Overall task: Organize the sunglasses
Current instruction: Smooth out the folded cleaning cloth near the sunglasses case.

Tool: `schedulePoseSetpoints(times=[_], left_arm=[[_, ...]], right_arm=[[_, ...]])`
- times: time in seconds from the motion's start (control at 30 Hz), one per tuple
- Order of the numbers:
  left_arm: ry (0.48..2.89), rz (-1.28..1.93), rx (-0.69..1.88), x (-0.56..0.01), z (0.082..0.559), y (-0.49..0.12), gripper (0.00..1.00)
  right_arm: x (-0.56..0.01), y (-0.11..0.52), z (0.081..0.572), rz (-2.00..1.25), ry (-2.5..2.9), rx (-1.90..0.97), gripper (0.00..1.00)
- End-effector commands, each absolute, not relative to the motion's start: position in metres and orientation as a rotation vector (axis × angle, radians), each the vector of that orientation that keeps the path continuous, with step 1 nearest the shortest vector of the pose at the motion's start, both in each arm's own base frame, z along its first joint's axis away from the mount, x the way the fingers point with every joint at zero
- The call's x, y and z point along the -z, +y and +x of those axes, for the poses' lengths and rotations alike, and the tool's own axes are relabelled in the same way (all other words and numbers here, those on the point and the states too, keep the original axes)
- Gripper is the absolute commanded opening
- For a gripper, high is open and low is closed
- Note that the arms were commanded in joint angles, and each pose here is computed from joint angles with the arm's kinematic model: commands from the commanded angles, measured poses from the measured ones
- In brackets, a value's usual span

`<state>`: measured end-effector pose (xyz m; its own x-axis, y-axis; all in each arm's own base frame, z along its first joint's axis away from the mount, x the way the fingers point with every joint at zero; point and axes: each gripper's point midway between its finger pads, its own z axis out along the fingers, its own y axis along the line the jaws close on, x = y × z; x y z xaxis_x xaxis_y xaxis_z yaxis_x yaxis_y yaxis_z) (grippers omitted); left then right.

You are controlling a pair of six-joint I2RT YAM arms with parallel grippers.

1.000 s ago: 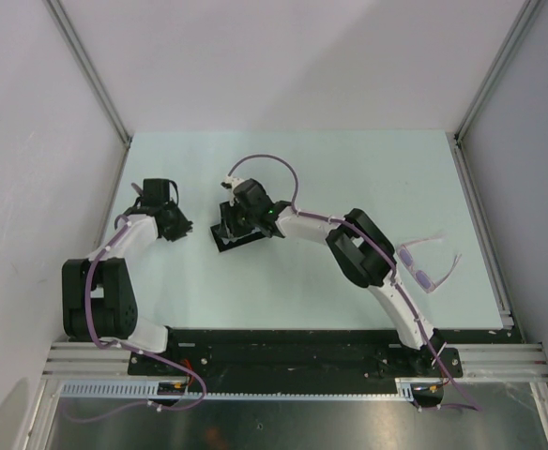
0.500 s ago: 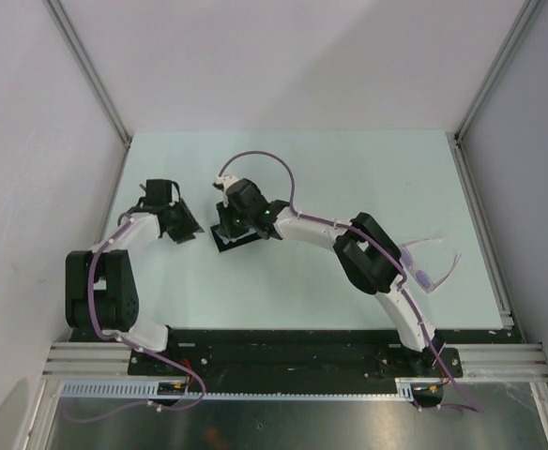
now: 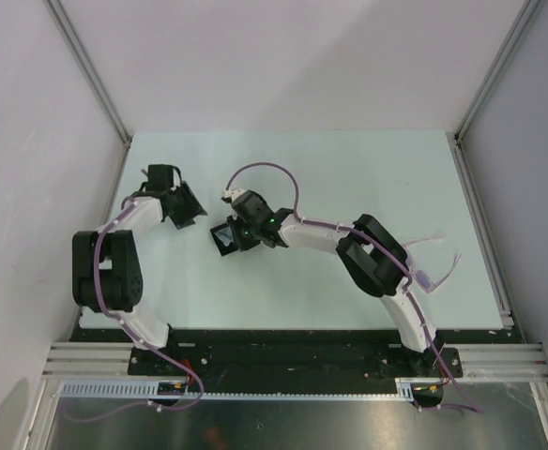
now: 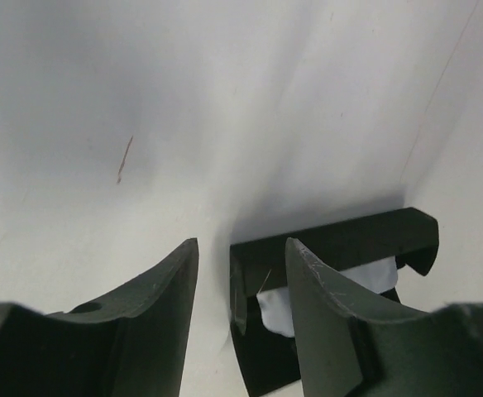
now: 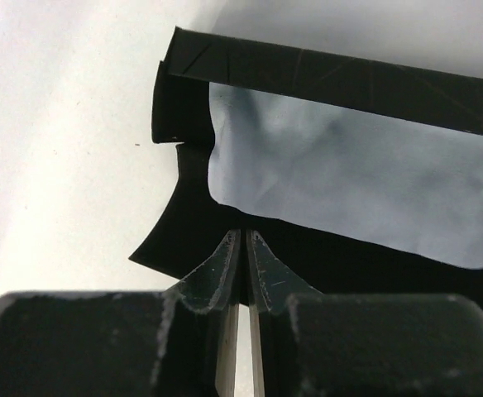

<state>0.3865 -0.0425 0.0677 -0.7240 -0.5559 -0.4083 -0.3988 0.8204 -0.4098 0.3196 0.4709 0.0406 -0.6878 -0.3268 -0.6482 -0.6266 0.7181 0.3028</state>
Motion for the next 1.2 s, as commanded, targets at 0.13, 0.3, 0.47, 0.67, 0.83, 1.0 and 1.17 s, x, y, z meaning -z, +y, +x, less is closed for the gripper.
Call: schedulePoseSetpoints(times=[0.13,0.3,0.47,0.67,0.83,1.0,1.17], left_arm=[[2.544,-0.573,0.497,-0.047,0.416,-0.069,0.52],[2.588,-0.505,0.534,-0.039,0.406,-0.083,0.47],[2.619,-0.499,0.516,-0.031,0.393,-0.088,0.45],[2.628,-0.52,0.491,-0.026,0.391,-0.087,0.44],[2.628,-0.531,0.469,-0.024,0.391,-0.083,0.44],[2.63,-0.553,0.449,-0.022,0.391,-0.081,0.44],[2.628,-0.559,0.457,-0.023,0.392,-0.082,0.44]], right_arm=[[-0.079,0.46,0.338,-0.636,2.293,-0.671,0.14],[-0.082,0.469,0.338,-0.659,2.271,-0.71,0.19],[-0.081,0.486,0.337,-0.72,2.254,-0.716,0.18],[-0.068,0.485,0.335,-0.742,2.275,-0.669,0.15],[-0.063,0.483,0.329,-0.778,2.285,-0.633,0.13],[-0.052,0.483,0.325,-0.799,2.305,-0.618,0.12],[-0.041,0.488,0.328,-0.804,2.305,-0.614,0.12]])
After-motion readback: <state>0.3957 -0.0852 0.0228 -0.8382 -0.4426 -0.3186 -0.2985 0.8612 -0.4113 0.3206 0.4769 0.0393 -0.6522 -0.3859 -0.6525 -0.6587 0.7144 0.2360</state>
